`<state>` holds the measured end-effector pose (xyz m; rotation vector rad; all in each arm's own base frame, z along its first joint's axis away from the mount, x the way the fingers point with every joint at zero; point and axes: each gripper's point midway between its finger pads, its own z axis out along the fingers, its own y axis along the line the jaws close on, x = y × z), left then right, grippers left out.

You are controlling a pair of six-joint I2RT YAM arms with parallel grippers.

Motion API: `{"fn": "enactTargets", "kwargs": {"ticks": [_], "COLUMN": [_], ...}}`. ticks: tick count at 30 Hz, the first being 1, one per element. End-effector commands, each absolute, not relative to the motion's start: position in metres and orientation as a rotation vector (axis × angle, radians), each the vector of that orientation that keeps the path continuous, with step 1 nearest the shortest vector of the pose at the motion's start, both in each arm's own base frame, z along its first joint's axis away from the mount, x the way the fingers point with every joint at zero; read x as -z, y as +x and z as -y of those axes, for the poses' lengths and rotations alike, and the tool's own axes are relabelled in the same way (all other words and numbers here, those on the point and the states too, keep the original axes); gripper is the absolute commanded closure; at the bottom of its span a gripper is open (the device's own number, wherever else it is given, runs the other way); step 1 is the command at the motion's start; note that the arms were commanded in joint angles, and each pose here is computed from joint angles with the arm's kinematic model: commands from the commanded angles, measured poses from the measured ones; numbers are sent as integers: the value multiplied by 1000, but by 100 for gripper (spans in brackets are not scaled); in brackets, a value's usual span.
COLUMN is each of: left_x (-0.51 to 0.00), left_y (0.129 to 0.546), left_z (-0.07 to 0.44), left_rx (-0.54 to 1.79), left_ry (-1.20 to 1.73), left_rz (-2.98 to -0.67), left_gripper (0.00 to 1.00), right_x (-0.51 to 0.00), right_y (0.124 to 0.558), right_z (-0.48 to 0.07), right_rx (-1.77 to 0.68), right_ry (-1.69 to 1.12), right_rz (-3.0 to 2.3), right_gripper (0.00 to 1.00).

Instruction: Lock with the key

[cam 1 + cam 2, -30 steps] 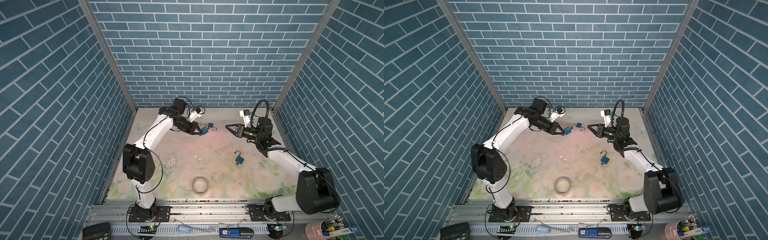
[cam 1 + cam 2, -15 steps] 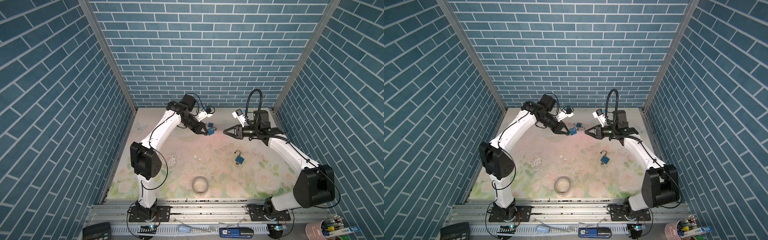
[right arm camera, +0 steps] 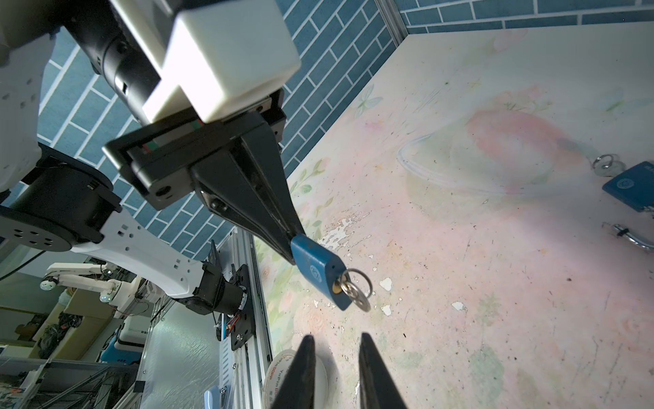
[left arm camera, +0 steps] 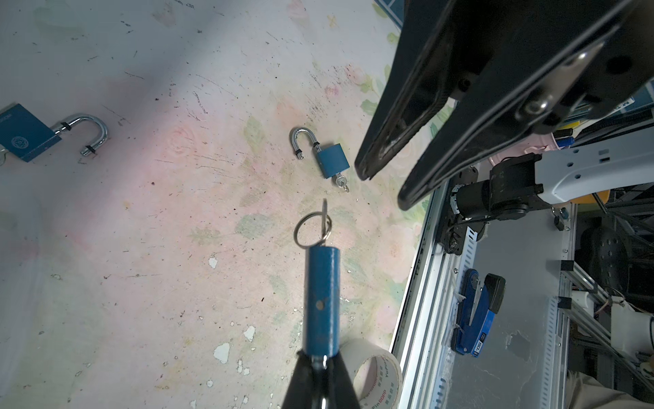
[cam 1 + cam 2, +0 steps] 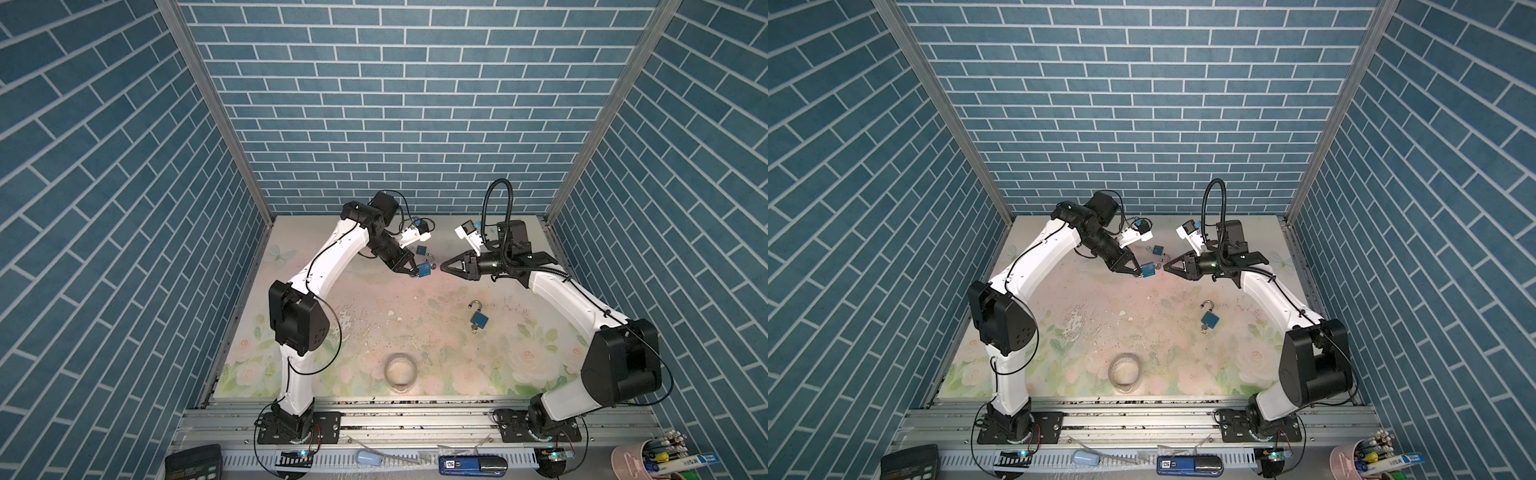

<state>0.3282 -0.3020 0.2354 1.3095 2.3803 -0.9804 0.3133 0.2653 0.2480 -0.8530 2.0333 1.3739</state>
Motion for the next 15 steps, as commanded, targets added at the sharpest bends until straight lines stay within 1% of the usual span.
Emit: {"fn": "enactTargets", "kwargs": {"ticks": [1, 15], "left_x": [-247, -251], "left_y": [325, 322], "left_z": [310, 315], "left_rx": [1020, 1031], "left_ry": [1348, 1359], "left_rz": [-2315, -2294], "left_gripper": [100, 100], "right_x": [-252, -258], "right_y": [317, 321], "right_z": [-273, -282], "right_rx": [-1356, -1392], "right_ry": [-936, -952], "right_rz": [-1956, -1892], "right_gripper": [78, 79]}}
